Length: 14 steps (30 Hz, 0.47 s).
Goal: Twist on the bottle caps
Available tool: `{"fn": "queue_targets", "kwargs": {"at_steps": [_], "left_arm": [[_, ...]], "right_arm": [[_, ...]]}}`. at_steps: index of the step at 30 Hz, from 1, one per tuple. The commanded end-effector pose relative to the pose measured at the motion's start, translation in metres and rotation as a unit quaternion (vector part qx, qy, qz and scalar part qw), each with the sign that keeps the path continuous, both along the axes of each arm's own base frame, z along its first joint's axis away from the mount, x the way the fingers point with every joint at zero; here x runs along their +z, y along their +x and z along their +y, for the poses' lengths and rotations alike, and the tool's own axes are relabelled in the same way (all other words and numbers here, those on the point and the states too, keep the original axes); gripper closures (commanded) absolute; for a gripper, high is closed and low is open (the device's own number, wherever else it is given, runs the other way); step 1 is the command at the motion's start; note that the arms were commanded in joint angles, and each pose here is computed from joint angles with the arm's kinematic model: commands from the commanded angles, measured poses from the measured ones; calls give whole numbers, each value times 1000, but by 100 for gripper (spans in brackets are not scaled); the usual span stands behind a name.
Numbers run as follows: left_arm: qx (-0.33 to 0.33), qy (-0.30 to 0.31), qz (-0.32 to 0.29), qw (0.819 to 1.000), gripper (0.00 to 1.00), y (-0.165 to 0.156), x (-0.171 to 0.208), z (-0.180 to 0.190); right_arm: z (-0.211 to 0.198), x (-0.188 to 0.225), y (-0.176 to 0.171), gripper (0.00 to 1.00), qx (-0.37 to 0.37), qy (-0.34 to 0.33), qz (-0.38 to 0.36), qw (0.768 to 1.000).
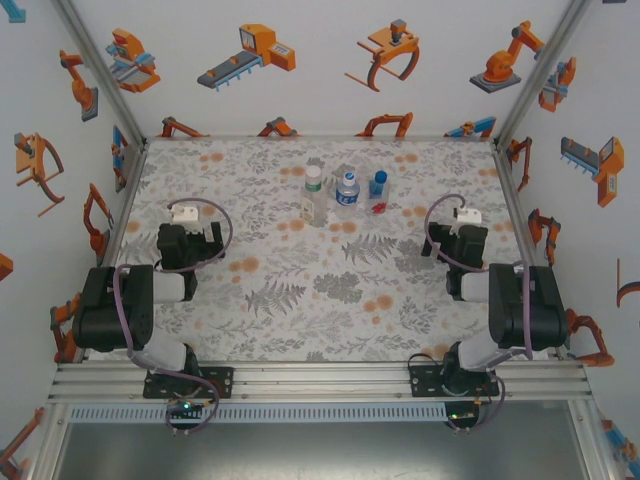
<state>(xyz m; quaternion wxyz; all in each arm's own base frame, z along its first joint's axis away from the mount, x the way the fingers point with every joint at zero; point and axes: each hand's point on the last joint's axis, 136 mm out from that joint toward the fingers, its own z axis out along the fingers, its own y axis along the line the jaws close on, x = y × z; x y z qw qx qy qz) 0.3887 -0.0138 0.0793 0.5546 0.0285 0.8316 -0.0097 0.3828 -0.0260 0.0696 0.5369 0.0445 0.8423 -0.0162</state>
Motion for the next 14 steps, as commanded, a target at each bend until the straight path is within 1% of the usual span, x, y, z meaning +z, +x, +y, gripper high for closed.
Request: {"fn": "queue_targets", "kwargs": {"at_steps": [1,7,9,14], "left_arm": [[-4,-17,-14,1000,3,6,11,-2],[0,-17,-14,1000,3,7,11,-1],[15,-16,-9,1000,3,8,10,4],[25,-17,-7,1000,3,9,10,7]], "right_arm": [[-8,20,9,1,-22,1,-40,999],[1,19,11,1,6,2,-37,999],[6,19,12,1,21,1,-36,999],[3,20,9,1,12,0,-42,999]]}}
